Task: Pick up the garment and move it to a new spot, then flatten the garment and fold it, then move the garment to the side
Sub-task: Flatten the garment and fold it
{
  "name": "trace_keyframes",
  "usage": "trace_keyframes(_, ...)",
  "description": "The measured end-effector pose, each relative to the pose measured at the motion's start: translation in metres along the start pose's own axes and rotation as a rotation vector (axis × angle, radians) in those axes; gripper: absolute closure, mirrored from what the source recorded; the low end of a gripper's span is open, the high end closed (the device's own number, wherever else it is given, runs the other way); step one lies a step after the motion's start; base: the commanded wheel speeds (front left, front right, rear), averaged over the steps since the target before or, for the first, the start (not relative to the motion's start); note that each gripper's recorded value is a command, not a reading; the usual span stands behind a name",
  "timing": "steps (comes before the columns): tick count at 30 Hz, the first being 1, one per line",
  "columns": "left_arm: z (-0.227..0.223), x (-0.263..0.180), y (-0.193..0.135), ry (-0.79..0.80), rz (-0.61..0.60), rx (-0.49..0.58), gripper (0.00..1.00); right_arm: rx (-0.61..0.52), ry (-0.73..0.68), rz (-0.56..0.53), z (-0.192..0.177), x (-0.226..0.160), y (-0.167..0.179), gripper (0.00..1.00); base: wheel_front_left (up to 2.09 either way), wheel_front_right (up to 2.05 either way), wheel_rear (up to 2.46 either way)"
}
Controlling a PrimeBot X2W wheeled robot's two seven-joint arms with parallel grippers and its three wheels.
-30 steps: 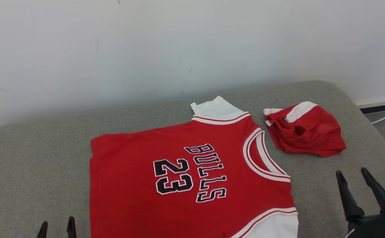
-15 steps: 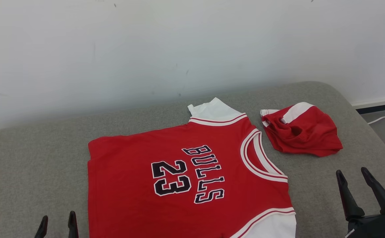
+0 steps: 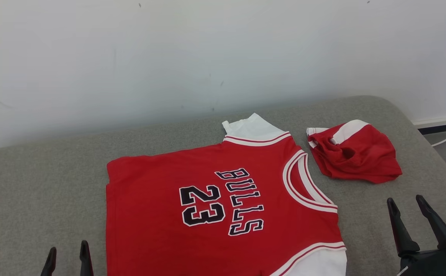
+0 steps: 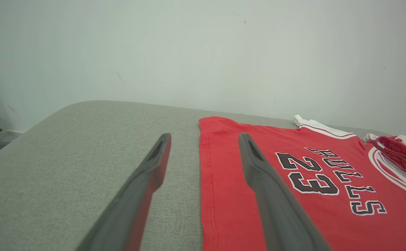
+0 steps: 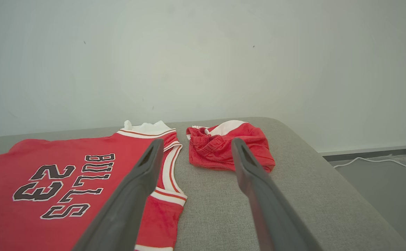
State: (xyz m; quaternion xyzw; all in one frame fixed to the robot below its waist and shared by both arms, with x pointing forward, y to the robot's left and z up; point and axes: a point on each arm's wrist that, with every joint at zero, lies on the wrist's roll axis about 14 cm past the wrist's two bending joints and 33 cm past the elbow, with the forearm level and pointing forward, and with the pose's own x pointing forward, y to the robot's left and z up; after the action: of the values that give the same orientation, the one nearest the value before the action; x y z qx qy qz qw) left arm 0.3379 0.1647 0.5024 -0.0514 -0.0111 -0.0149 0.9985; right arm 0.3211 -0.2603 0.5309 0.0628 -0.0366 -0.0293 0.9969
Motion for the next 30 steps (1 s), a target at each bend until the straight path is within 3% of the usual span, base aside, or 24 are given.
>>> trace_keyframes(19,-0.002,-0.001,0.001,0.039,-0.006,0.081,0.0,-0.004,0.019,0.018,-0.005,0.002,0.006,0.0,0.0,0.0,0.0)
trace_keyframes(30,-0.017,-0.009,0.0,0.131,-0.025,0.065,0.0,0.005,0.139,0.038,-0.031,-0.008,0.013,0.0,0.0,0.0,0.0)
